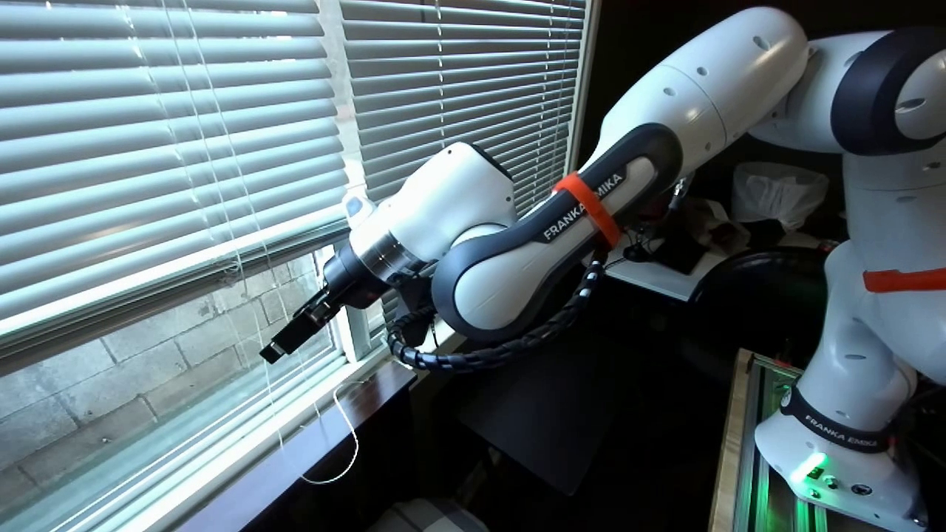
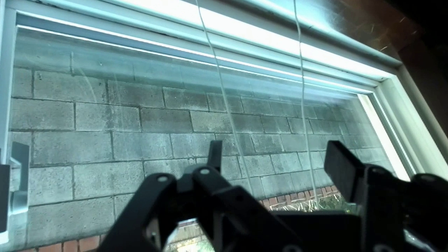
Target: Pull the white cord on the left side of the window
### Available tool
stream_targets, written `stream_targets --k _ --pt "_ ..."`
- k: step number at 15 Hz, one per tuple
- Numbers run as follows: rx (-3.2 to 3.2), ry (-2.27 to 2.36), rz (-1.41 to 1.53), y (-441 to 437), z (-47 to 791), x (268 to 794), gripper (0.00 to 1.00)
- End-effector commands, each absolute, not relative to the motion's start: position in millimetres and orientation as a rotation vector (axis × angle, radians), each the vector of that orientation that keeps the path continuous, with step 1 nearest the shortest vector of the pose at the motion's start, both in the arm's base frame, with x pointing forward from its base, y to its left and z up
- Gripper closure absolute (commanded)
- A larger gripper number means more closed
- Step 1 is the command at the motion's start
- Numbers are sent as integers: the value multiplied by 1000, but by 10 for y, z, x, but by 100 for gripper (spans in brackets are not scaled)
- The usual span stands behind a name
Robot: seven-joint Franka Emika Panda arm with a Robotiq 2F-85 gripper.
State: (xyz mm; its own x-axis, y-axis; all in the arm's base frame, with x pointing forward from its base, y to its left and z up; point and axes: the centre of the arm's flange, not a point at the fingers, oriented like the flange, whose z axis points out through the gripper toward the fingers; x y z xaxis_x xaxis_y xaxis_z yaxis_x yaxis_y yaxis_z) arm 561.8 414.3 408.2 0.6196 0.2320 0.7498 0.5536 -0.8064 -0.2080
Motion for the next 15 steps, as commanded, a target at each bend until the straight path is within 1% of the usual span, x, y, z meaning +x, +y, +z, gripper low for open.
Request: stream_targets --k 1,2,5,6,7,8,9,15 --pt "-2424 -560 -1071 4309 4026 5654 40" --pt "-2425 -550 -1074 4321 4021 5653 47" --pt "-2420 -534 -1078 4375 4009 5657 38" --pt "-2419 -529 -1080 4393 4005 5653 28" --pt "-2419 -525 -1082 4409 4003 5649 22" --pt "-2420 -520 -1086 4423 4009 5647 27" --pt "-2421 -516 -1090 4428 4012 5651 42" --pt "-2448 -490 -1100 4432 4065 5629 89"
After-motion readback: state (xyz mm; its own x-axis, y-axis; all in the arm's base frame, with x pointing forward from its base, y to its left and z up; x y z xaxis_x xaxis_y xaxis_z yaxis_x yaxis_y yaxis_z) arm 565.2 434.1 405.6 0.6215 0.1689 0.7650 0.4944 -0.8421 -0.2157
